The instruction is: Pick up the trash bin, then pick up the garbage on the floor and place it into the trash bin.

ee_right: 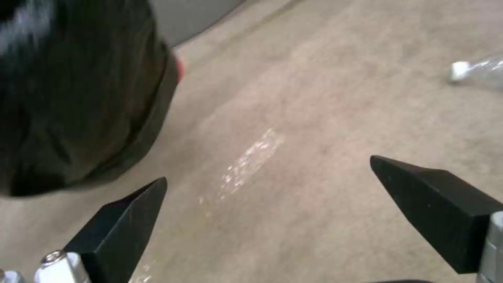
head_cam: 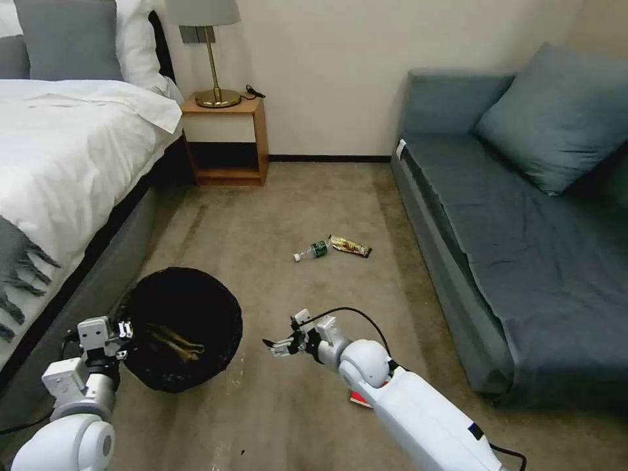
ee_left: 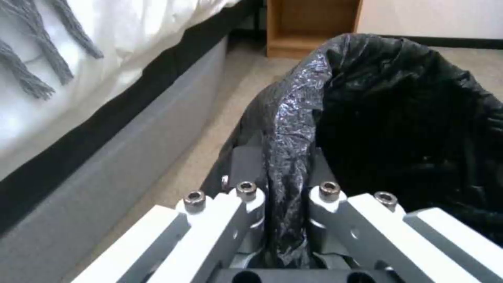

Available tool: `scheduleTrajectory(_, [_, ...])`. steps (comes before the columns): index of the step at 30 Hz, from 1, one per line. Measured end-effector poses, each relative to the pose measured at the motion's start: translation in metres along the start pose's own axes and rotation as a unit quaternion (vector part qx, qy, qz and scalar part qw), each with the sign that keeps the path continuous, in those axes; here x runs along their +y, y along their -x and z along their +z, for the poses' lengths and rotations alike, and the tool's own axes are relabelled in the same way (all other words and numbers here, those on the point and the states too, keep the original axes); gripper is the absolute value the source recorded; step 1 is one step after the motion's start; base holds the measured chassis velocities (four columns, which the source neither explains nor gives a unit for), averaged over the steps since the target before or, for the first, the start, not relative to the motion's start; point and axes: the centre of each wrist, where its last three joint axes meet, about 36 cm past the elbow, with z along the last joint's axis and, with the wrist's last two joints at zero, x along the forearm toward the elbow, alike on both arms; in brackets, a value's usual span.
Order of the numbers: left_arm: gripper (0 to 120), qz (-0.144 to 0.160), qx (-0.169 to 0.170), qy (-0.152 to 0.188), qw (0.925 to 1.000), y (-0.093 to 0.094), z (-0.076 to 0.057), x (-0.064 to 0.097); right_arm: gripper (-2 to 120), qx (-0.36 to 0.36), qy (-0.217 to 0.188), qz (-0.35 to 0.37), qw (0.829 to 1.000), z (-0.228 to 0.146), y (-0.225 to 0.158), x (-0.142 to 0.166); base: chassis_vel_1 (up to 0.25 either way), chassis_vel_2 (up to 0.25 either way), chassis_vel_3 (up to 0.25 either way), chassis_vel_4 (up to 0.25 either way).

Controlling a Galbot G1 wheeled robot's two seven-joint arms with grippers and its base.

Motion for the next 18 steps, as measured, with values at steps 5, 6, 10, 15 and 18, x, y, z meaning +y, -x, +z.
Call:
scheduleTrajectory(5, [4, 0.000, -0.001, 0.002, 1.0000, 0.002, -0.001, 0.000, 100, -0.003, 0.001, 0.009, 1.000, 0.000, -0.011, -0.015, 0.000, 0.000, 0.000, 0.000])
scheduleTrajectory(6, [4, 0.000, -0.001, 0.003, 1.0000, 0.002, -0.002, 0.001, 100, 0.001, -0.001, 0.011, 1.000, 0.003, -0.014, -0.019, 0.000, 0.000, 0.000, 0.000])
scheduleTrajectory(10, [4, 0.000, -0.003, 0.007, 1.0000, 0.003, -0.004, 0.005, 100, 0.037, -0.027, 0.021, 0.999, 0.021, -0.041, -0.051, 0.000, 0.000, 0.000, 0.000])
scheduleTrajectory(15, [4, -0.002, -0.001, 0.011, 0.9999, 0.005, -0.004, 0.010, 100, 0.090, -0.064, 0.035, 0.993, 0.047, -0.074, -0.085, 0.000, 0.000, 0.000, 0.000])
scheduleTrajectory(18, [4, -0.002, -0.001, 0.012, 0.9999, 0.006, -0.004, 0.011, 100, 0.110, -0.077, 0.039, 0.990, 0.061, -0.086, -0.094, 0.000, 0.000, 0.000, 0.000])
